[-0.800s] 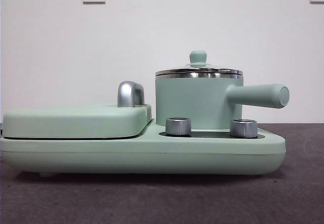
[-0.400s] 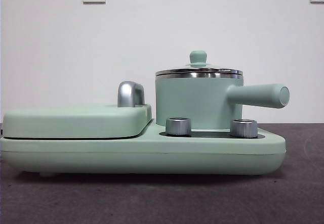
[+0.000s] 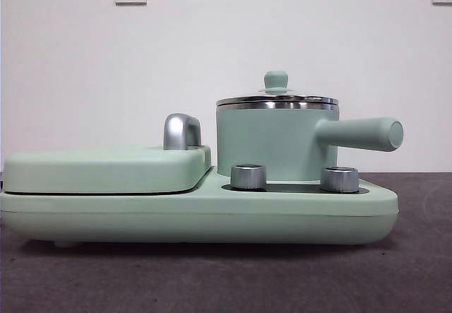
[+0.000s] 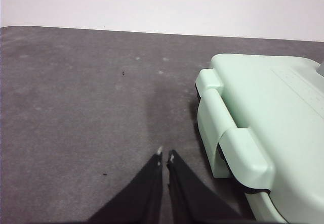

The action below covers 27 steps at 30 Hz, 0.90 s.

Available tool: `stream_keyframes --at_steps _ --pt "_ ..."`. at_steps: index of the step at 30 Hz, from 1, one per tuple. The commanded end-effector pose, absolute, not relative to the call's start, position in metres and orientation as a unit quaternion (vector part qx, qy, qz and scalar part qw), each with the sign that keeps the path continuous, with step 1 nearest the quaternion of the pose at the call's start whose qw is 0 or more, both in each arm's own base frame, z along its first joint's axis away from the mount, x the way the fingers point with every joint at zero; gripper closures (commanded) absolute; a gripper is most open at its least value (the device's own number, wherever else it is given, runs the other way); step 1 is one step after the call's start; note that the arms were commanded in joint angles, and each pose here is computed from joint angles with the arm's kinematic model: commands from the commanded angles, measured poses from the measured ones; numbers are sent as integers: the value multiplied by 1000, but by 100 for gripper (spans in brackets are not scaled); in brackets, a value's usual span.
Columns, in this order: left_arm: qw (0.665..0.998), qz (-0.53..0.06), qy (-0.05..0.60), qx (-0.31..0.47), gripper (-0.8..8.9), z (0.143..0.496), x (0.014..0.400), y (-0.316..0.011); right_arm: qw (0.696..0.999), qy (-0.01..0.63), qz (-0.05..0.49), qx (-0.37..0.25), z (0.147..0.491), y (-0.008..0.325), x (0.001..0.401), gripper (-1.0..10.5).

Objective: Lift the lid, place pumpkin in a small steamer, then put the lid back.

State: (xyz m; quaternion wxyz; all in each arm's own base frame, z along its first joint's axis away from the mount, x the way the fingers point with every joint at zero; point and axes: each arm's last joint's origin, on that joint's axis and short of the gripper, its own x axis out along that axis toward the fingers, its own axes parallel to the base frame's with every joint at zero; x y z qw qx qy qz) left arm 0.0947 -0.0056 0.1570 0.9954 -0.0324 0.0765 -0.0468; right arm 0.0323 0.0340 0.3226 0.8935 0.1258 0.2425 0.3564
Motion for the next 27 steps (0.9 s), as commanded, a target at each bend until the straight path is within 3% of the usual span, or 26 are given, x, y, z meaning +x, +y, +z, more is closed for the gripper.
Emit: stream_keyframes --at_steps 1,7,11,14,18,27 --pt "994 -44 89 -33 794 150 95 -5 909 213 329 140 315 32 36 934" --pt "995 -43 89 -33 794 150 95 -5 959 62 201 191 262 26 64 934" --pt "995 -43 89 -33 794 150 95 -5 983 -12 88 163 214 13 80 934" --pt "995 -44 89 -33 794 150 95 -5 994 11 13 112 187 5 91 934" --pt "994 -44 89 -33 794 150 95 -5 997 37 -32 64 164 -3 96 934" --pt "994 -44 90 -33 794 150 95 -5 996 84 -41 -9 150 -6 96 934"
